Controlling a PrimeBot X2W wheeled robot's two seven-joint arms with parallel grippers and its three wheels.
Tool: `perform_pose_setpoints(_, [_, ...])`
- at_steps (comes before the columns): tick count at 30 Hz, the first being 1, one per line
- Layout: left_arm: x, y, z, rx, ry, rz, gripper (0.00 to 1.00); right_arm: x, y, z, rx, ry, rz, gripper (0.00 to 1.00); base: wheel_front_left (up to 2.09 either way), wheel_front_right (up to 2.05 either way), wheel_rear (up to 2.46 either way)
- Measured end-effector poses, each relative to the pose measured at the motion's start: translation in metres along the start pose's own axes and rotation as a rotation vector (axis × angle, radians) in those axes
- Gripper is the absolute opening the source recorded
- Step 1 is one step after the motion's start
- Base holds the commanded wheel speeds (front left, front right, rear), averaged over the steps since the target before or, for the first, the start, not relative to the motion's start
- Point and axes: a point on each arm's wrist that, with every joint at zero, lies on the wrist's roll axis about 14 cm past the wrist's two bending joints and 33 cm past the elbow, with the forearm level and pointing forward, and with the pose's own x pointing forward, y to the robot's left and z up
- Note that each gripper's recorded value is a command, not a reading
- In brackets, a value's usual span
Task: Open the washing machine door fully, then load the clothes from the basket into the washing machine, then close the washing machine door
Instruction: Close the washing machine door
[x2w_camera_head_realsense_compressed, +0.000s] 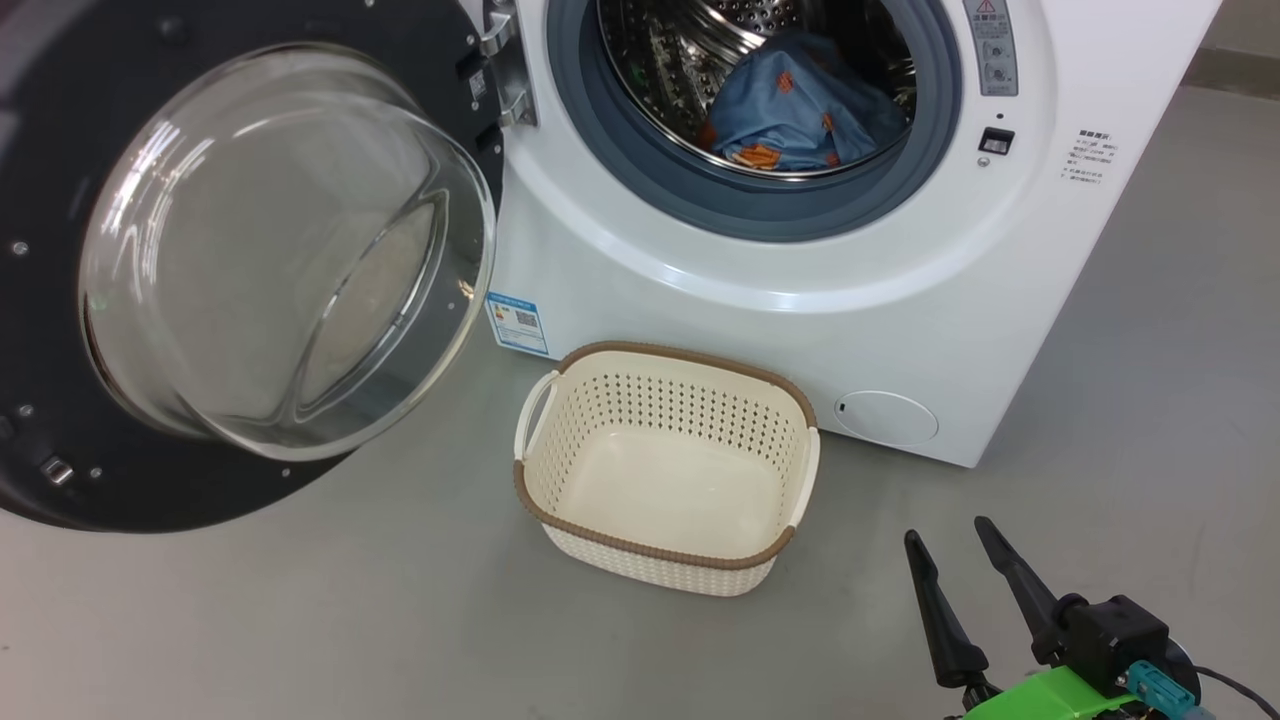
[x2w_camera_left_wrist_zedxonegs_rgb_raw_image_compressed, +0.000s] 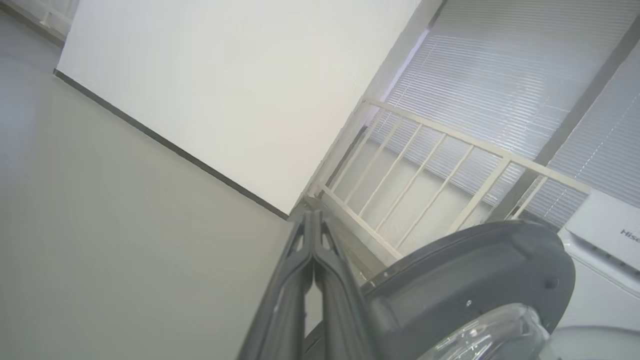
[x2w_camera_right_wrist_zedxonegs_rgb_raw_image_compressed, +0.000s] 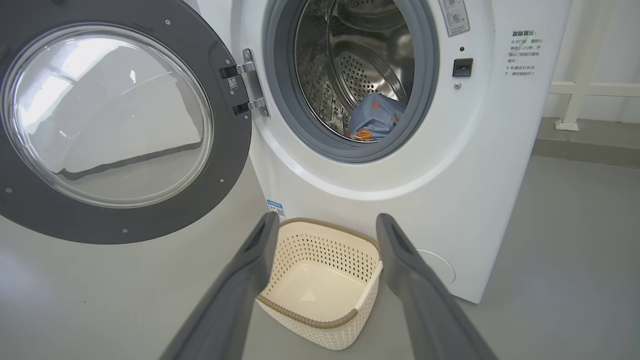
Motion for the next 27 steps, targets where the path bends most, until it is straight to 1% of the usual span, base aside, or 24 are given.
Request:
perform_pose_setpoints(3, [0.024,0.008,0.014,-0.108,-0.027,0.048,0.00,0.001,-0.001,-0.002,0.002,0.003,0.000,1.00,0.00,0.00,0.00])
perform_pose_setpoints(5, [0.039,0.008,0.020,-0.158,-0.020,0.058,0.00,0.001,-0.002,-0.003,0.005,0.008,-0.003,1.00,0.00,0.00,0.00])
perform_pose_setpoints(10, [0.071,0.007,0.024,-0.375,0.002,0.095,0.00,0.007,-0.006,-0.001,-0.007,0.007,-0.006,1.00,0.00,0.00,0.00])
perform_pose_setpoints(11, [0.081,0.008,0.025,-0.431,0.012,0.108,0.00,0.007,-0.008,-0.003,-0.011,0.014,-0.010,1.00,0.00,0.00,0.00])
perform_pose_setpoints(14, [0.092,0.006,0.016,-0.499,0.072,0.114,0.00,0.008,-0.012,-0.005,-0.009,0.020,-0.017,1.00,0.00,0.00,0.00])
perform_pose_setpoints(16, [0.098,0.005,0.007,-0.567,0.111,0.131,0.00,0.009,-0.015,-0.007,-0.015,0.030,-0.021,1.00,0.00,0.00,0.00])
perform_pose_setpoints(21, [0.106,0.001,-0.016,-0.643,0.218,0.144,0.00,0.014,-0.022,-0.006,-0.026,0.032,-0.026,1.00,0.00,0.00,0.00])
perform_pose_setpoints(24, [0.108,0.002,-0.026,-0.684,0.252,0.162,0.00,0.017,-0.025,-0.007,-0.030,0.036,-0.029,1.00,0.00,0.00,0.00])
perform_pose_setpoints(27, [0.110,0.001,-0.036,-0.704,0.281,0.170,0.00,0.016,-0.029,-0.009,-0.031,0.045,-0.036,1.00,0.00,0.00,0.00])
